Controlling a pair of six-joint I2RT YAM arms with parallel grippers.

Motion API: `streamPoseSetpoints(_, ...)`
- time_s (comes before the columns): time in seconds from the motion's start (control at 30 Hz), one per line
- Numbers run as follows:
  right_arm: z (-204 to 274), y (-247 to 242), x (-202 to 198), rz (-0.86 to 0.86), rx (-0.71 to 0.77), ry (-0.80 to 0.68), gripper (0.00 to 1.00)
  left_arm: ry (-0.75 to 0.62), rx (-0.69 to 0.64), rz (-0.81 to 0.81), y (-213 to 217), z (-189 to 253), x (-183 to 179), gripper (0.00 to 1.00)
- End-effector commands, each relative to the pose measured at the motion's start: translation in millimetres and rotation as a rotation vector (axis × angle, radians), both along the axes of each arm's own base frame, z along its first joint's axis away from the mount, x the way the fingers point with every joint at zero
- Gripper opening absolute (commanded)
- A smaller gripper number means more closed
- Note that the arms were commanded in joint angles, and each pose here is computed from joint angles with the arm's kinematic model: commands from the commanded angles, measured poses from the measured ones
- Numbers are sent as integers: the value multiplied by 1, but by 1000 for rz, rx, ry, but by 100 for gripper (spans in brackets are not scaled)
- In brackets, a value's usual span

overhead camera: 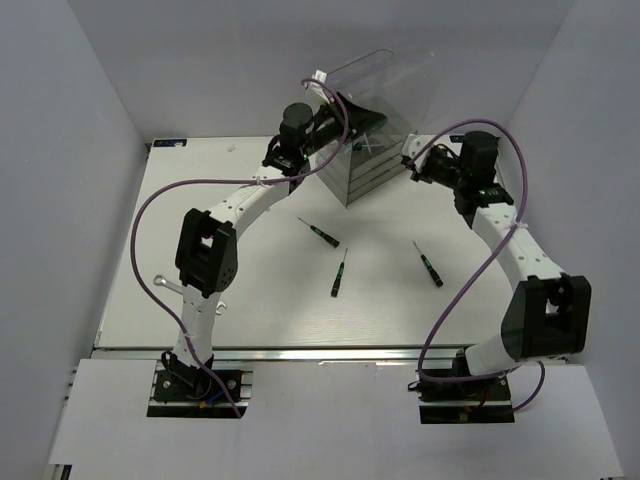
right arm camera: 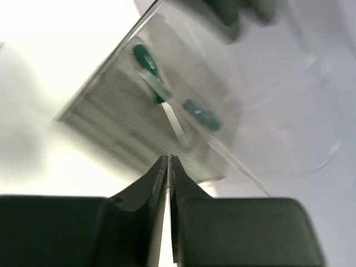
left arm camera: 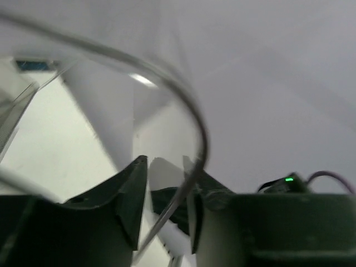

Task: Sort the tools into containers

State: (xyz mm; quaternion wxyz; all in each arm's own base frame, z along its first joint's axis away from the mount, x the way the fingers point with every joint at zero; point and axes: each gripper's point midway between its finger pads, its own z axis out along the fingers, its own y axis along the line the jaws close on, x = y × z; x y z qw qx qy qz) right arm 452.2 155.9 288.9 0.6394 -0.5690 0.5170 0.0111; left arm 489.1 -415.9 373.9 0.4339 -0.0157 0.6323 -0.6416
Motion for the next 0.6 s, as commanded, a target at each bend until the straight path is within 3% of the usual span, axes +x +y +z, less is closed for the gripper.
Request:
streamPoseSetpoints(0.0,-37,-4,-32,0,138,271,12,0,65,-20,9,11,-25,45)
streamPoseSetpoints(0.1,-35,-10,-43,-29,195,310,24,54,143,-2,16,-16,-32,53)
streamPoseSetpoints(0.2,-38,-16,-49,-59,241,345,28,95,212,12,21,-40,-35,59)
streamPoseSetpoints(0.57,-36,-11,-46,-61,337,467,34,153,368,-44,17,-65,-52,74)
